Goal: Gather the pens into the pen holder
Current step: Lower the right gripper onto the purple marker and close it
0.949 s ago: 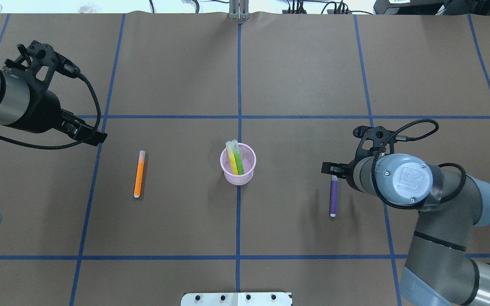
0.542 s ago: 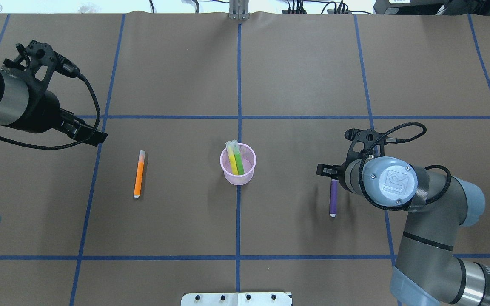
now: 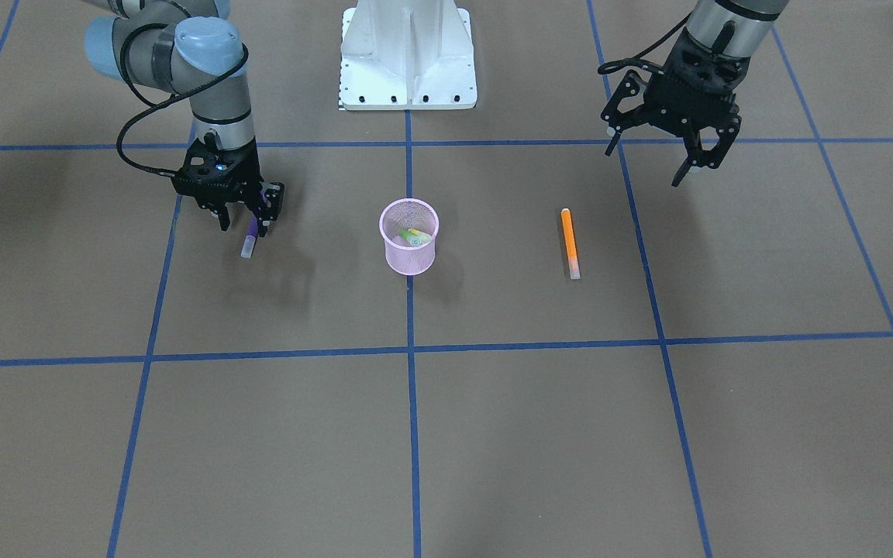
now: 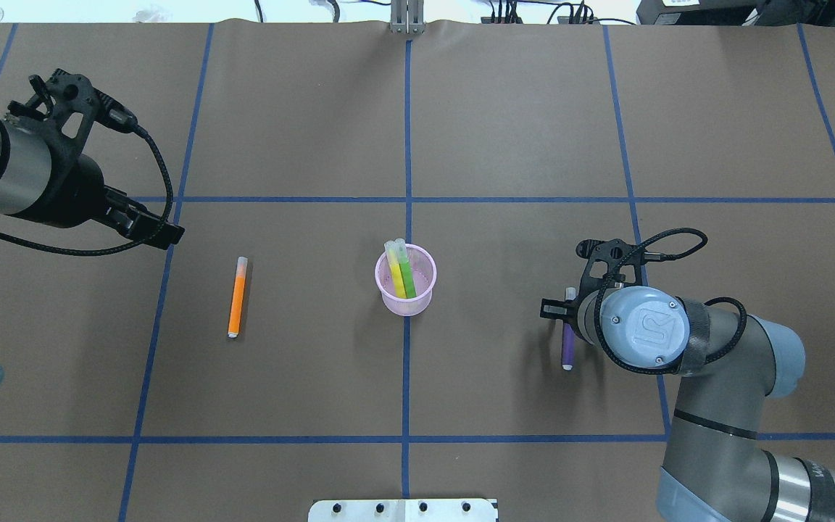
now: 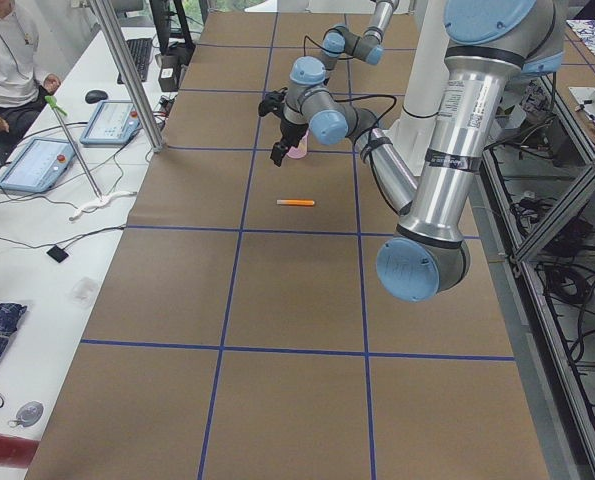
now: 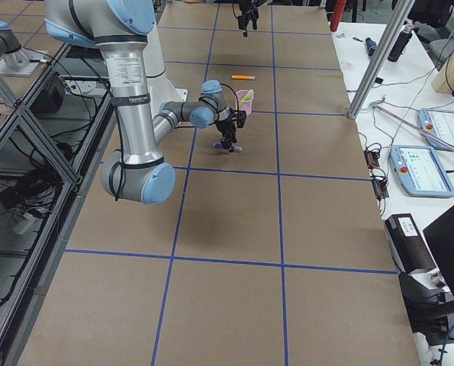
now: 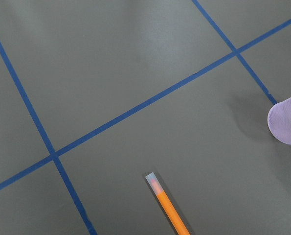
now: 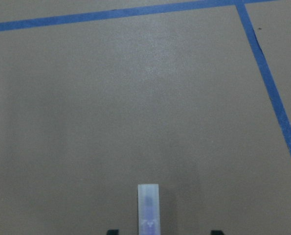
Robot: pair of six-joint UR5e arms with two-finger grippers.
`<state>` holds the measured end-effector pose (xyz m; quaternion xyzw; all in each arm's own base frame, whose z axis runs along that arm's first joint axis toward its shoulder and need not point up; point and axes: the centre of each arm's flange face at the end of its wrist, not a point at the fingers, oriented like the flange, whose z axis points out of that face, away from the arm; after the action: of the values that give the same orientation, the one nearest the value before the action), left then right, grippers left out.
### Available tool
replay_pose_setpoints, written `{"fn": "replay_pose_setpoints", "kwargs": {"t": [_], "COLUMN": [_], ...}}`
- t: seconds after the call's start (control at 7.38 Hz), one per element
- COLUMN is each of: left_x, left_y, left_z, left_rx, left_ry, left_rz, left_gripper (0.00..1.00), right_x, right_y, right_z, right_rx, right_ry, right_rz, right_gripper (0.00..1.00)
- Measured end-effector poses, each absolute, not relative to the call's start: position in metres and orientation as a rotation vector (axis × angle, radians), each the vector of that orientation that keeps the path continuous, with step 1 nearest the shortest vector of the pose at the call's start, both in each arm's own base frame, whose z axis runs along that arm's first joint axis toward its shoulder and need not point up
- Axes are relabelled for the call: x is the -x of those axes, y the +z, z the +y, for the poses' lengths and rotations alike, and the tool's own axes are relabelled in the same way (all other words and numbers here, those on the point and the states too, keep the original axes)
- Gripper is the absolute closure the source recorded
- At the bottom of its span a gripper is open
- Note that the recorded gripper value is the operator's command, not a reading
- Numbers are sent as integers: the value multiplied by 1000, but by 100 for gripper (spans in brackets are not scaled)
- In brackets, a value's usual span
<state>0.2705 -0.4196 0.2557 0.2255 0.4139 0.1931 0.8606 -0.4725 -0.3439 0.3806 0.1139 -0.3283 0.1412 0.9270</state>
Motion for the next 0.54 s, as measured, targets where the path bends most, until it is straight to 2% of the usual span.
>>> {"fn": "replay_pose_setpoints", "kwargs": {"t": [0.41, 0.54], "left_x": [-273, -273], "left_y": [258, 258], "left_z": [-420, -420], "left_rx": [-469, -469], "left_ry": [406, 407], "left_rz": [866, 867], "left_gripper": [0, 0], "right_x": [476, 477], "right_y": [382, 382], "right_z": [-341, -341], "right_rx": [-226, -223], "right_ry": [280, 277], "right_rz": [-671, -672], "right_gripper": [50, 58]}}
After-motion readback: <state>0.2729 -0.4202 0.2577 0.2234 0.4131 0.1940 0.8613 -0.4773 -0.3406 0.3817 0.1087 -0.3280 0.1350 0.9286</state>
